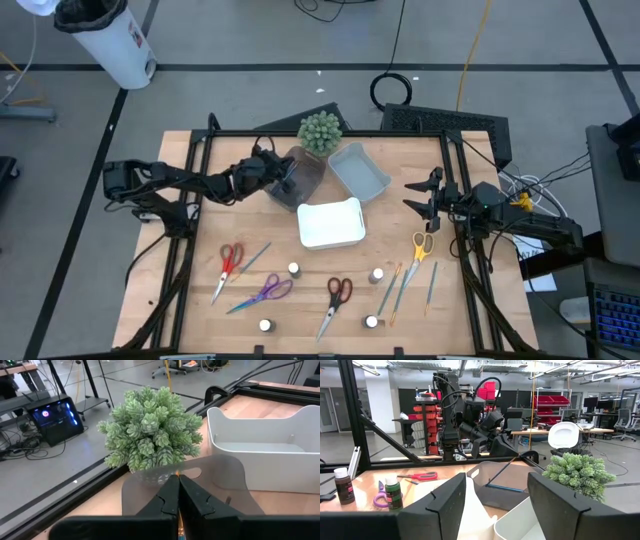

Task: Pick & Place Paint Supplies
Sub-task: Put the blue paint brush into the black bin

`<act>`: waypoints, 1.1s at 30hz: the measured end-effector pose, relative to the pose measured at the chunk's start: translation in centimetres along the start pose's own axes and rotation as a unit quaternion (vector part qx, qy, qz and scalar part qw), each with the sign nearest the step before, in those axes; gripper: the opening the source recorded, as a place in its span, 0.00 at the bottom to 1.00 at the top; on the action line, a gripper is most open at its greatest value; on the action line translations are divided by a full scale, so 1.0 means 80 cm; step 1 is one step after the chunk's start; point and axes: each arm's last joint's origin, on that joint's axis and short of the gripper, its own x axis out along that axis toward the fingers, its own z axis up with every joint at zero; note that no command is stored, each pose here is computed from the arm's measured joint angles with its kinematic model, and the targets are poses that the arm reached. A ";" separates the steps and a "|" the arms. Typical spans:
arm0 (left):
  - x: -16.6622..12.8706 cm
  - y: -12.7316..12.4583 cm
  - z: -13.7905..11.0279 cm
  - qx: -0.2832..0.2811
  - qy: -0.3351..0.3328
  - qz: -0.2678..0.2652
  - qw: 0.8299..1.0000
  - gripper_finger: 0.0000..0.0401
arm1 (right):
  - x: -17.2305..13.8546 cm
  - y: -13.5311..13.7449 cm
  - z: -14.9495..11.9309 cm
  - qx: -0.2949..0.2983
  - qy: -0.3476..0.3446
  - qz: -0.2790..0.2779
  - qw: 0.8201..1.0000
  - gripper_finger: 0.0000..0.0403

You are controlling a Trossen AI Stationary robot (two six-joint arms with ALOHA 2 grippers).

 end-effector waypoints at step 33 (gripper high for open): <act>-0.003 0.002 0.015 0.028 0.017 0.018 0.999 0.52 | 0.000 0.000 0.000 0.000 0.000 0.000 1.000 0.51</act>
